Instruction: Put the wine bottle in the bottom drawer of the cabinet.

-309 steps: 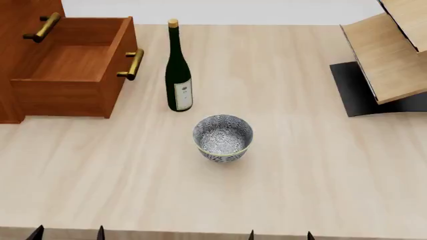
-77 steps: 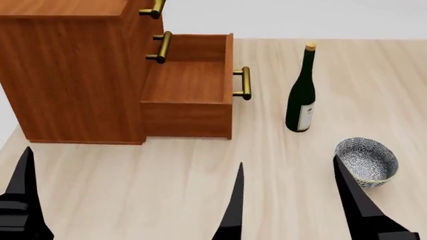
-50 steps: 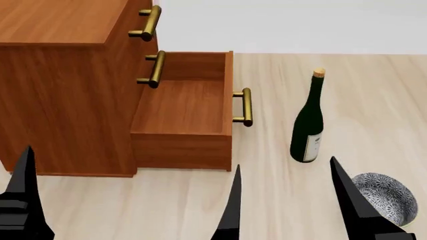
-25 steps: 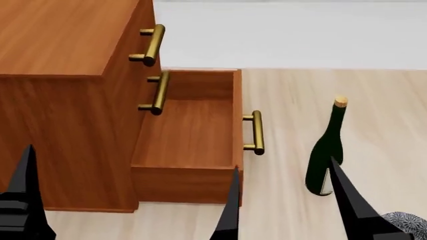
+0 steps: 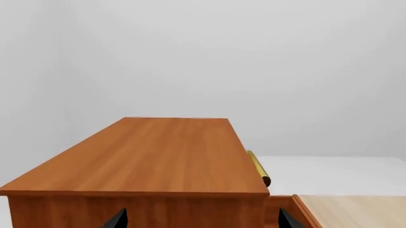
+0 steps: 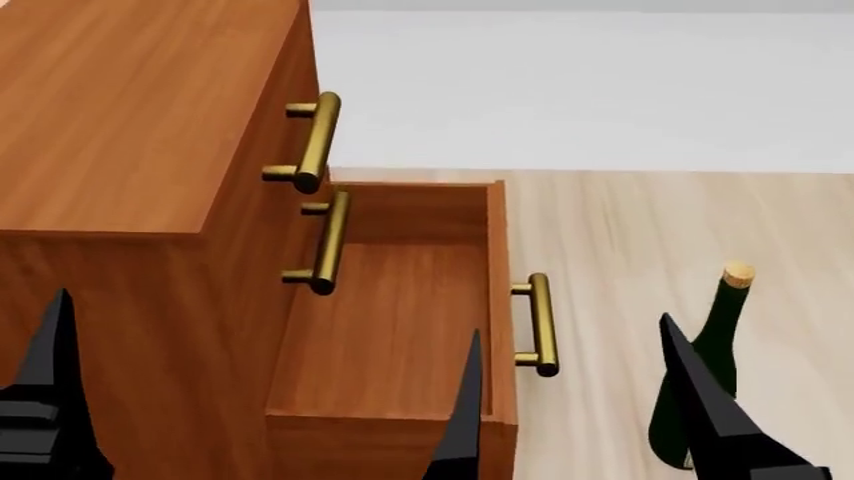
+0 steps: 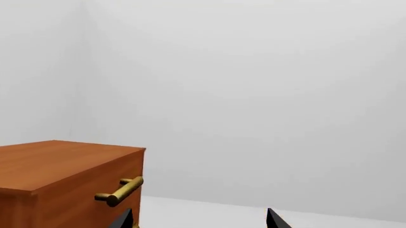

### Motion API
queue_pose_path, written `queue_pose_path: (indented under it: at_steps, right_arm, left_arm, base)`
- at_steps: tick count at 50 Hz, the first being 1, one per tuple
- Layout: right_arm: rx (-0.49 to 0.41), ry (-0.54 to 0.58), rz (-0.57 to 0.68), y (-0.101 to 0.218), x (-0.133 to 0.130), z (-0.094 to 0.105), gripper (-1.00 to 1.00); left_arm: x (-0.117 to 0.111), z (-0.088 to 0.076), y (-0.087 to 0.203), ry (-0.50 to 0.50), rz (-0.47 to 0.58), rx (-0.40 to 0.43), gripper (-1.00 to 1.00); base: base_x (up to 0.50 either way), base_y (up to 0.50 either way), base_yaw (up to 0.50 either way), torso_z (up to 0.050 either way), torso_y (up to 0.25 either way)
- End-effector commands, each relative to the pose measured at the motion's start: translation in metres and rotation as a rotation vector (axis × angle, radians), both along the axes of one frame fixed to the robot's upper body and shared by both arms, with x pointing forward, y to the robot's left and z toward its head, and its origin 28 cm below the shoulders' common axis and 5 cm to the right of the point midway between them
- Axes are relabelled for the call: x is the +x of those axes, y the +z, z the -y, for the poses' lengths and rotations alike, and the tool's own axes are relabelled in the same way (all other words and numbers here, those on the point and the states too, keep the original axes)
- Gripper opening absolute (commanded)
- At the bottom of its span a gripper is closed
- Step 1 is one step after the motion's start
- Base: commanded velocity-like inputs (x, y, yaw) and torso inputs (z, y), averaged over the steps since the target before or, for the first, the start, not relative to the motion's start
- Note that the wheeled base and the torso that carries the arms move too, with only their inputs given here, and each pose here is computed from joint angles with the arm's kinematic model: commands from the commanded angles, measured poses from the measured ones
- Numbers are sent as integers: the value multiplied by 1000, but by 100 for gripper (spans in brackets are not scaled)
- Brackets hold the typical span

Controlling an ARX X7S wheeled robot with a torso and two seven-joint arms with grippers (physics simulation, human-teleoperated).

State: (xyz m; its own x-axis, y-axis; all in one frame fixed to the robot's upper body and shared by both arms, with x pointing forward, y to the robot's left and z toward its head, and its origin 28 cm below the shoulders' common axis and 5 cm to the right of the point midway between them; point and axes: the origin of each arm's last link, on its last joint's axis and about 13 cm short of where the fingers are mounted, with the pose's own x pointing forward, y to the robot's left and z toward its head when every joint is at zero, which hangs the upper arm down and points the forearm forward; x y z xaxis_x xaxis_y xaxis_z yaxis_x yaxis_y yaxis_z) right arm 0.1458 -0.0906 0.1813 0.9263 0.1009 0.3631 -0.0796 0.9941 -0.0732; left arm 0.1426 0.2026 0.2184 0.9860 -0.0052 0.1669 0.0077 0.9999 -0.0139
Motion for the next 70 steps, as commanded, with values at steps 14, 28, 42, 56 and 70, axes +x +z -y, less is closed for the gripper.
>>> queue_pose_path:
  at_steps: [14,28,42,56,70]
  right_arm:
    - [6,-6,0,0,-1,1,100]
    - [7,0,-4,1,-2,0,100]
    - [17,-13,6,8,-1,3,100]
    - [26,-54,21,20,1,10,100]
    - [37,-104,29,25,9,21,100]
  left_arm:
    - [-1,1,0,-4,1,0,100]
    - [-2,1,0,-5,-1,2,100]
    - [-9,1,2,-28,-12,35,100]
    - [-23,-3,2,-46,-16,62,100]
    - [-25,-6,0,-60,-10,67,100]
  base:
    - [266,0,0,0,1]
    - [261,0,0,0,0]
    - [9,0,0,0,0]
    - [0,0,0,0,0]
    - [0,0,0,0,0]
